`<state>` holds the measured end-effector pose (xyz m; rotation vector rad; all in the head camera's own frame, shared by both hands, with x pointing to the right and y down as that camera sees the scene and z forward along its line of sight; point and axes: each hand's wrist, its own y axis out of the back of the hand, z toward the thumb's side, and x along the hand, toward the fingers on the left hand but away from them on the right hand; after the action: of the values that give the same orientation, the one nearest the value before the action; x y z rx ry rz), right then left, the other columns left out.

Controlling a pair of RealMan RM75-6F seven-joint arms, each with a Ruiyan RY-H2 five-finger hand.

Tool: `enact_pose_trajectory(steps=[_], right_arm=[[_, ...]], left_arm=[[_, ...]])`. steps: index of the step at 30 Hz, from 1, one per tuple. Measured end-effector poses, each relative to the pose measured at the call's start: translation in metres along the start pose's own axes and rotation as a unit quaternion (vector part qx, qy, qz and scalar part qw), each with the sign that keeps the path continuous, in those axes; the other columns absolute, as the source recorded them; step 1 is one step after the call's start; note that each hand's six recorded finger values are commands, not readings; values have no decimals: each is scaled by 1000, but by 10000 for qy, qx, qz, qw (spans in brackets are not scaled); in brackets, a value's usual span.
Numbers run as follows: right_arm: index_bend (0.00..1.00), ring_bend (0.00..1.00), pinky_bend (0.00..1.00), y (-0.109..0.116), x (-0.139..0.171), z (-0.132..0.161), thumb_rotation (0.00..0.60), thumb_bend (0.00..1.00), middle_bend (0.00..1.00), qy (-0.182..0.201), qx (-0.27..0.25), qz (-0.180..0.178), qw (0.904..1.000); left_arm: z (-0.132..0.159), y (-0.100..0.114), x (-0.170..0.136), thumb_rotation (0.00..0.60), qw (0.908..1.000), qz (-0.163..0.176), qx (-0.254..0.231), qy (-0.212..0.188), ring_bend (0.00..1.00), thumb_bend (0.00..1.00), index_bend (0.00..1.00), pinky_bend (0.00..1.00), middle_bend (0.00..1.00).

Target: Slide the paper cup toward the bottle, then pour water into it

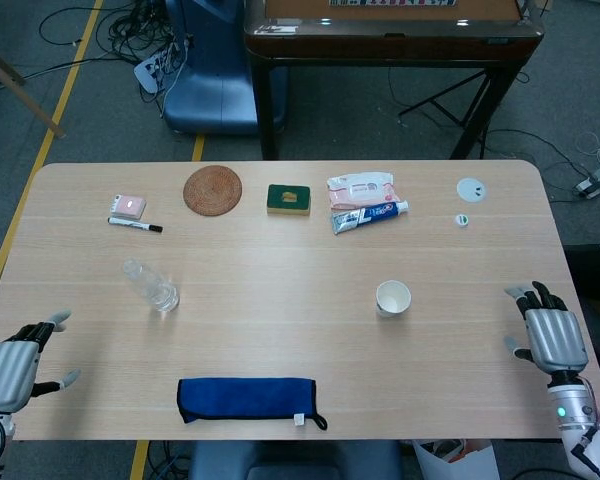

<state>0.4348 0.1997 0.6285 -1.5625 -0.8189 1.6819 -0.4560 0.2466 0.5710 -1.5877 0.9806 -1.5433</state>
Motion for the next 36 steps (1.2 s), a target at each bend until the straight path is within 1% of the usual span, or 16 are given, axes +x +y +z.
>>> enact_pose_trajectory(steps=[2, 5, 7, 8, 15, 22, 25, 29, 36], right_arm=[[219, 90, 252, -7, -8, 5, 600, 529, 213, 52, 26, 130, 9999], [221, 89, 252, -12, -19, 17, 600, 841, 213, 153, 66, 237, 9996], [225, 90, 252, -15, -23, 26, 600, 974, 213, 228, 60, 290, 9993], [227, 90, 252, -16, -25, 28, 600, 1000, 213, 257, 54, 314, 9992], [227, 89, 252, -30, -32, 45, 600, 1000, 205, 344, 2, 555, 9979], [227, 90, 247, -39, -33, 61, 600, 1000, 194, 421, -17, 574, 9975], [227, 88, 215, -42, -32, 66, 600, 1000, 179, 468, -24, 562, 9973], [227, 63, 162, -47, -31, 72, 600, 1000, 149, 551, 10, 539, 9970], [227, 37, 133, -57, -32, 83, 600, 1000, 120, 676, 10, 537, 9963]], left_arm=[[0, 2, 0, 600, 10000, 11, -17, 1, 343, 0, 217, 567, 358], [-1, 3, -1, 600, 10000, 21, -32, 11, 343, 0, 217, 567, 358], [-2, 4, -1, 600, 10000, 24, -39, 17, 342, 0, 217, 567, 358], [-3, 4, -1, 600, 10000, 24, -48, 21, 343, 0, 217, 567, 358], [-4, 5, -1, 600, 10000, 18, -67, 37, 342, 0, 217, 567, 358], [-4, 5, -2, 600, 10000, 2, -75, 33, 343, 0, 217, 567, 358], [-3, 5, -2, 600, 10000, -8, -67, 35, 343, 0, 217, 567, 358], [-3, 5, -2, 600, 10000, -11, -69, 29, 343, 0, 217, 567, 358], [-2, 6, -2, 600, 10000, -14, -77, 14, 343, 0, 217, 567, 358]])
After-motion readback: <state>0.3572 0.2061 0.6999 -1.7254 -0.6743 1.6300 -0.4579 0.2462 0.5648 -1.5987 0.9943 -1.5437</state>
